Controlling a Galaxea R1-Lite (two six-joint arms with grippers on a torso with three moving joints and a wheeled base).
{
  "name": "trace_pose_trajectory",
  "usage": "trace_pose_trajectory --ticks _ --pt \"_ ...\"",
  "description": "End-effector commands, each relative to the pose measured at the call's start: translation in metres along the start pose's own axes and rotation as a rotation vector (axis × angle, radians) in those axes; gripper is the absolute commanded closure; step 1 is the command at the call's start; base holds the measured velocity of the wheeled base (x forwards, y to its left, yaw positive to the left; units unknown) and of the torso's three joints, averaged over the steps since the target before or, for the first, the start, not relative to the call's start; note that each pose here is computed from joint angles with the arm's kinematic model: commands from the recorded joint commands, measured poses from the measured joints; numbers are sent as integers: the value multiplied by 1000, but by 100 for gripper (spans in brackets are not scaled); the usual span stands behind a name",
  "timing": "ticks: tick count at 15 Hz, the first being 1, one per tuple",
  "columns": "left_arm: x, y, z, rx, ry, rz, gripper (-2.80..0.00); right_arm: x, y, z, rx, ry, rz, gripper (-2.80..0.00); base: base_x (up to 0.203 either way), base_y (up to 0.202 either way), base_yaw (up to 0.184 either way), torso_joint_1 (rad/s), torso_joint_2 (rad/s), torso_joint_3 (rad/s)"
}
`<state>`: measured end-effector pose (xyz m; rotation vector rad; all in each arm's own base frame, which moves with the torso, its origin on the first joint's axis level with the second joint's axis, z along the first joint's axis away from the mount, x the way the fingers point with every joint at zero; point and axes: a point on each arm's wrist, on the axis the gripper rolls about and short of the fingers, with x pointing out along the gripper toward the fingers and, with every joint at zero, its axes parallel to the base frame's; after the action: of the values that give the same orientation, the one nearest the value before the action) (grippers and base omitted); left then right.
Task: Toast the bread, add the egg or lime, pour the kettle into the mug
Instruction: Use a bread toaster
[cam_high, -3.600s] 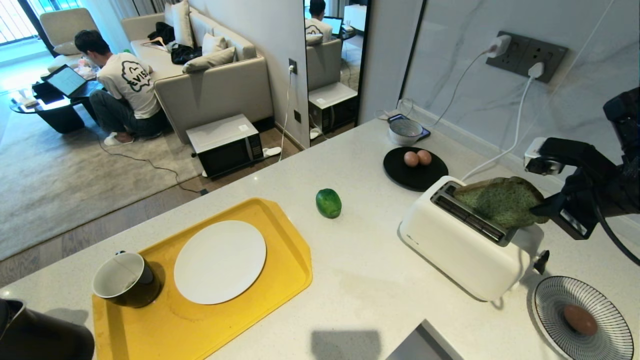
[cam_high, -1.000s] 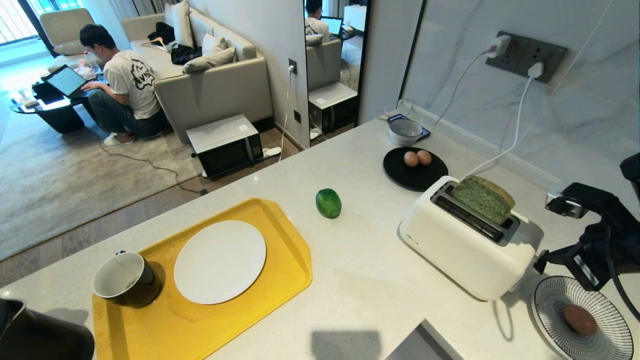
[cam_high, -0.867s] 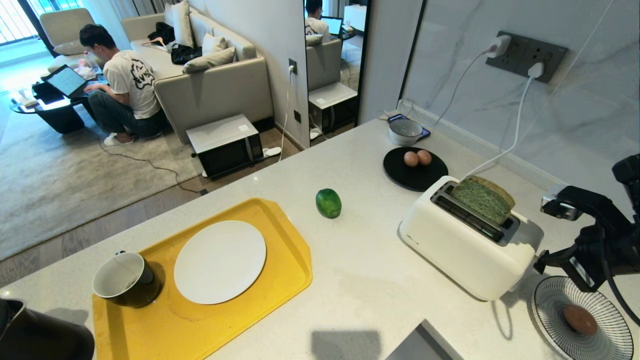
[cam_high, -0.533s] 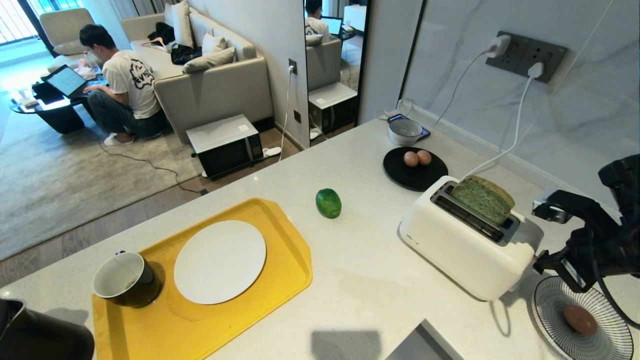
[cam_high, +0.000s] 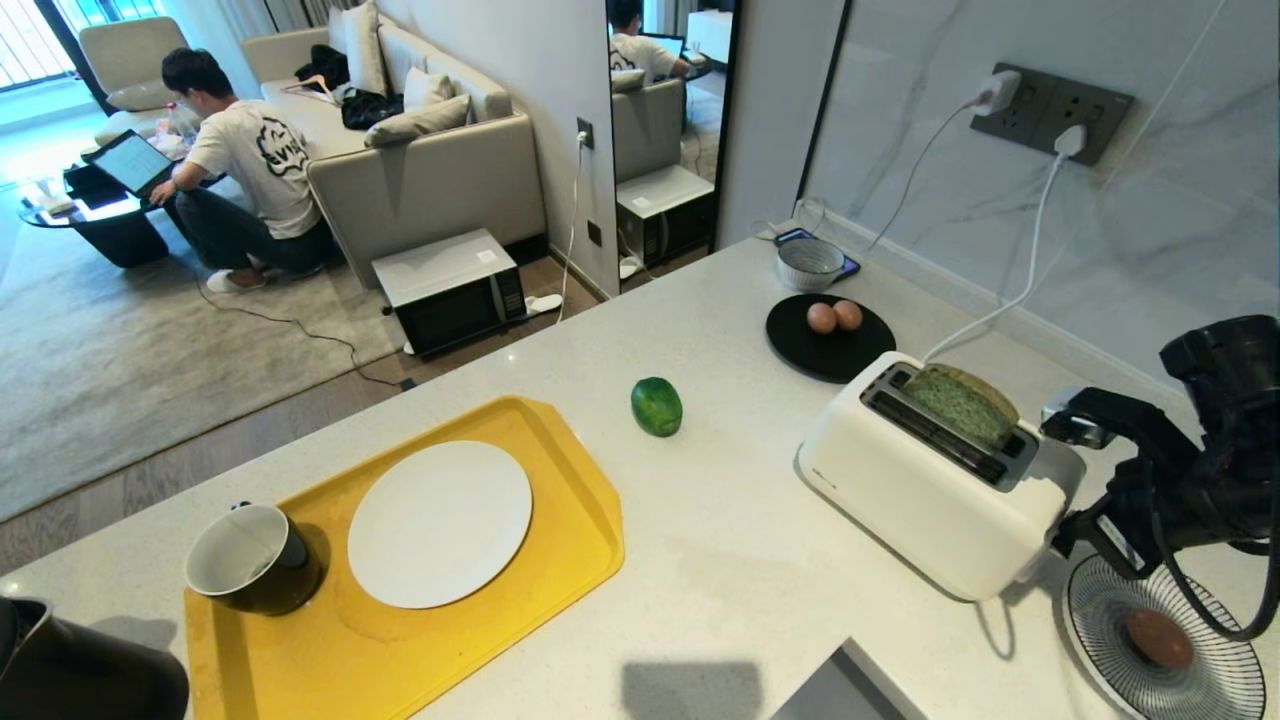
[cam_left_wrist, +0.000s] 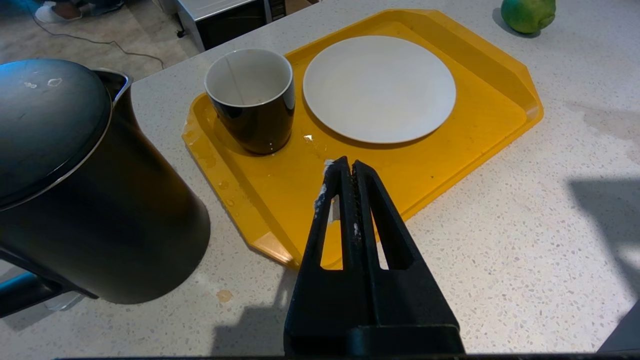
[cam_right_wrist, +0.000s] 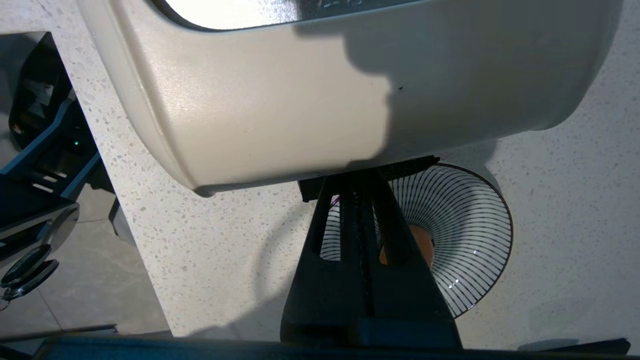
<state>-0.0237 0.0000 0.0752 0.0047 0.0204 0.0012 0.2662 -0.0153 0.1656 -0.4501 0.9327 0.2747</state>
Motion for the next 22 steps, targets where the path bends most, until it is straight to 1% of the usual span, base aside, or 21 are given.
trace_pose_trajectory --ticks 1,9,22 --pt "0 0 0 0 1 0 0 8 0 -2 -1 26 16 0 0 0 0 0 0 0" --pt "0 0 0 0 1 -1 0 17 1 -4 9 51 38 0 0 0 0 0 0 0" --pt "0 0 0 0 1 0 0 28 1 -5 4 74 65 0 0 0 0 0 0 0"
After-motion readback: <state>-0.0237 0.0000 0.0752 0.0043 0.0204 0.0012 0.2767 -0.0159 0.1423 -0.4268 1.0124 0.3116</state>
